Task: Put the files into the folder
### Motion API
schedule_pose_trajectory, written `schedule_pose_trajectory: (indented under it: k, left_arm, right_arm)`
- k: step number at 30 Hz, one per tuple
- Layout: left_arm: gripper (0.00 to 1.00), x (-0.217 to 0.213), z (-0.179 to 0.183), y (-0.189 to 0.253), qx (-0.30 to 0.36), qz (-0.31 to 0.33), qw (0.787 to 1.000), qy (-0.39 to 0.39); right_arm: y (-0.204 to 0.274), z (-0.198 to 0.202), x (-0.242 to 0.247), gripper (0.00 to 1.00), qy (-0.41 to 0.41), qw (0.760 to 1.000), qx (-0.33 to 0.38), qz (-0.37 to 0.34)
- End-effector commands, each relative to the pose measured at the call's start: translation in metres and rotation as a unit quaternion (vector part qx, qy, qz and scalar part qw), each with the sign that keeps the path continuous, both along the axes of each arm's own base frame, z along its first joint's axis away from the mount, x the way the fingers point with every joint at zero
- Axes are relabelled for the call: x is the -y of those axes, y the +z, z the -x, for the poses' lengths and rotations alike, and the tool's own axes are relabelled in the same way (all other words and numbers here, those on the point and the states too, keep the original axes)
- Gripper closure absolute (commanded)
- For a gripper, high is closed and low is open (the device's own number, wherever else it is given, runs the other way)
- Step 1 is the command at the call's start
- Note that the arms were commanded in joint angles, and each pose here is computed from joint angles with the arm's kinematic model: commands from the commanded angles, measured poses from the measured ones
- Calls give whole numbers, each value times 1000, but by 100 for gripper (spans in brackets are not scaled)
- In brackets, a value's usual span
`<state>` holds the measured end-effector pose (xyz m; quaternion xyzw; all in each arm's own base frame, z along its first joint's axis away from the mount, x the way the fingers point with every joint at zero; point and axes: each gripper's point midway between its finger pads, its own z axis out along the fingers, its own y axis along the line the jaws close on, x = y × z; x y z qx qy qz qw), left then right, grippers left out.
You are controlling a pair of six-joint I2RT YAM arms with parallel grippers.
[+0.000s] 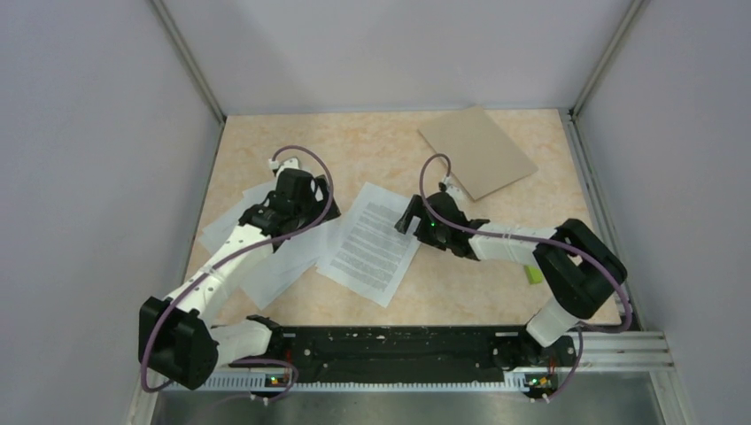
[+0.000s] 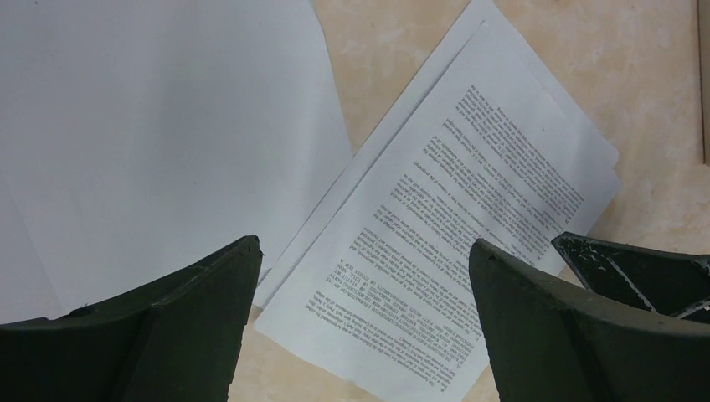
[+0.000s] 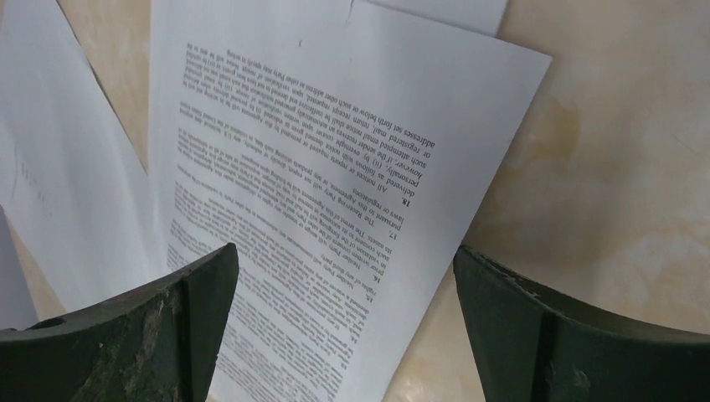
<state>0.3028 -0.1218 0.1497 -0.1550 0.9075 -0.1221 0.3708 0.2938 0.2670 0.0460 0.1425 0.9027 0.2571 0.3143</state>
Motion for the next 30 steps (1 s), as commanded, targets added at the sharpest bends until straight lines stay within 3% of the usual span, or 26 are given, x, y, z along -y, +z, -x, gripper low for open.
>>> schedule_pose_trajectory:
  k: [1,12,20,25,30]
  left_arm:
    - [1,-10,-6,9,20,10,1000,20]
    - [1,-26,-11,20,22,8,999,30]
    - [1,-36,-16,24,22,7,999,41]
    - [1,-29,-15,24,20,24,999,25]
    - [1,-21,-11,20,15,42,999,8]
  right_arm:
    - [0,-28,-16,1,3,1000,16,25]
    - [-15,-100,-70,1,46,998,11,28]
    - [-20,-128,-110,1,94,995,1,28]
    - [-2,-132,-66,1,77,996,13,54]
    - [-9,-77,-28,1,115,990,-11,75]
